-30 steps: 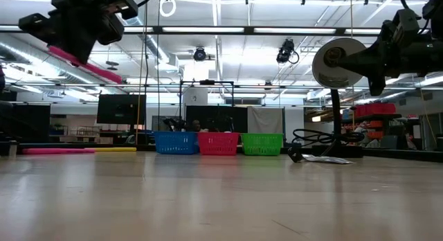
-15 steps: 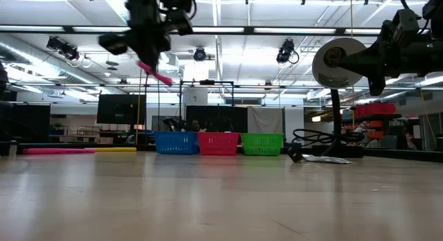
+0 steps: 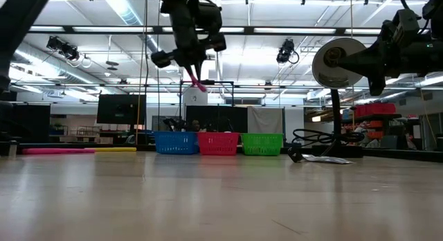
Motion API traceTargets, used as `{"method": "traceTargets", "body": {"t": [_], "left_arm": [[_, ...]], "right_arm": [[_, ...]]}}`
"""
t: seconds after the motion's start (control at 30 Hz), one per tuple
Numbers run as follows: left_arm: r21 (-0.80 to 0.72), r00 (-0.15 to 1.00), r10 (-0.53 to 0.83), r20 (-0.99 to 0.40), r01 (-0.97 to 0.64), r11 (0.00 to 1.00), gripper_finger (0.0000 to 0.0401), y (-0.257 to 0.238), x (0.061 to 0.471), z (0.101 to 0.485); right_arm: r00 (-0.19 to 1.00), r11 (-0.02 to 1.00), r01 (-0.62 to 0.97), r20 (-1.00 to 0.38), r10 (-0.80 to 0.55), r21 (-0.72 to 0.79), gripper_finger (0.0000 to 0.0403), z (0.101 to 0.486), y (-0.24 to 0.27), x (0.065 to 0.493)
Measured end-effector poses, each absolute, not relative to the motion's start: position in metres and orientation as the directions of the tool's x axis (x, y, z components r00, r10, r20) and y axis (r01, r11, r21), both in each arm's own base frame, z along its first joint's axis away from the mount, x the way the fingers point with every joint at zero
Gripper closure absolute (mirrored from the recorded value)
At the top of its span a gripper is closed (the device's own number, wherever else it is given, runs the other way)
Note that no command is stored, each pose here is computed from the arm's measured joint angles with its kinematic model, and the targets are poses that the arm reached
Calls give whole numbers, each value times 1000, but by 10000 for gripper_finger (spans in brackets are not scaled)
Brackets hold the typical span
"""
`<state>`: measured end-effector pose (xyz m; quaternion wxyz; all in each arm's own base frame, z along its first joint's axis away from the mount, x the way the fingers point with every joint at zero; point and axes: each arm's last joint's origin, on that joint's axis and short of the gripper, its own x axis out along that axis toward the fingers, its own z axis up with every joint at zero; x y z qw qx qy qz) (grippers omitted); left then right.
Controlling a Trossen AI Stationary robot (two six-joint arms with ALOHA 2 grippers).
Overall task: Pick & Place Markers
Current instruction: Put the bottom pink marker into the red bin
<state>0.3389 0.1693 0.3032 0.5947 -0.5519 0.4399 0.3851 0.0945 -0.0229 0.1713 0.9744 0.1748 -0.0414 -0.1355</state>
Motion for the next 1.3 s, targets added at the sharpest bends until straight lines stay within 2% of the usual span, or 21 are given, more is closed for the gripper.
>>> {"method": "traceTargets", "body": {"t": [0.37, 0.57, 0.7, 0.97, 1.3], "left_arm": [[-366, 367, 34, -930, -930, 39, 377, 235, 356, 302], [-380, 382, 50, -923, -924, 41, 377, 247, 358, 305], [-337, 338, 60, -939, -941, 33, 377, 247, 355, 302], [-277, 278, 44, -960, -961, 23, 377, 255, 357, 276], [-269, 270, 6, -963, -962, 40, 377, 264, 374, 240]], "right_arm": [[960, 902, 249, 34, -278, 352, 392, 171, -23, 94], [960, 902, 250, 34, -279, 352, 392, 171, -23, 94], [960, 902, 250, 33, -279, 352, 392, 171, -23, 94], [960, 902, 250, 33, -279, 352, 392, 171, -23, 94], [960, 902, 250, 33, -279, 352, 392, 171, -23, 94]]}}
